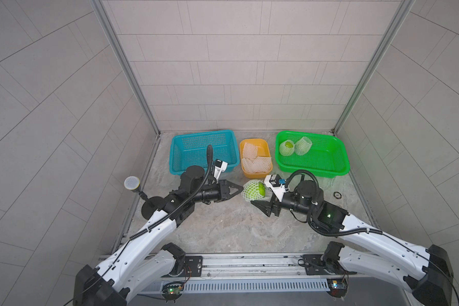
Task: Sleeve custard apples in foam nets
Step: Adjust the foam net on the custard apple.
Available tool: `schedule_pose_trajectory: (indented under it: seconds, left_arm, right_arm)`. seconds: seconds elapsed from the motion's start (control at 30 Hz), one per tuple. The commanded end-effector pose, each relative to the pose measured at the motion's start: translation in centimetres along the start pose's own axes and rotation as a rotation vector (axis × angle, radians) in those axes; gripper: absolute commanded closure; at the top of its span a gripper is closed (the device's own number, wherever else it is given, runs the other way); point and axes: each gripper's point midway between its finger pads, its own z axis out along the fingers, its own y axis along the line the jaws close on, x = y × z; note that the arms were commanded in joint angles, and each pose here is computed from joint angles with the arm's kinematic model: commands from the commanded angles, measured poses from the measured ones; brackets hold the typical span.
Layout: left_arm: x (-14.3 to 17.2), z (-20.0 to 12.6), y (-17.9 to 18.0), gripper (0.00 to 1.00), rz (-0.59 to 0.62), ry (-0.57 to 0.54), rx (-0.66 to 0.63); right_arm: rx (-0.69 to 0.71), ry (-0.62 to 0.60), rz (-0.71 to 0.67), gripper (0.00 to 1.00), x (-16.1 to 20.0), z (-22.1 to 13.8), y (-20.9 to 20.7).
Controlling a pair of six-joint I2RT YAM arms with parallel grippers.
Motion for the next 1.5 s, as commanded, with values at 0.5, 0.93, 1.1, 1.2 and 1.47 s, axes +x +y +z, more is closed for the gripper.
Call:
schedule_pose_trajectory:
  seconds: [0.5,0.93,1.1,1.2,1.47]
  left_arm:
    - [-2.7,-3.2,1.6,0.33,-0.042,-0.187,-0.041]
    - [-3.1,-4.3,2.4,0.32,-0.028,-0.228,-0.065]
    - [-2.9,-4.3,2.3,0.32,-0.021,-0.221,-0.053]
    - [-3.0,-4.4,1.8,0.32,-0.005,-0.221,-0.042]
    - [-3.4,-4.5,-0.2,0.38,0.023,-0.223,0.037]
  right_arm:
    - [0.007,-0.072,0.065,0.19,-1.8,-0.6,-1.0]
    - [-0.342,-0.263,0.325,0.18,-7.4,-2.7,1.6]
    - [-0.441,-0.304,0.377,0.18,-8.1,-3.3,2.8]
    - [-0.446,-0.300,0.391,0.18,-7.8,-3.1,2.7]
    - [-0.404,-0.266,0.393,0.19,-6.6,-2.4,2.1]
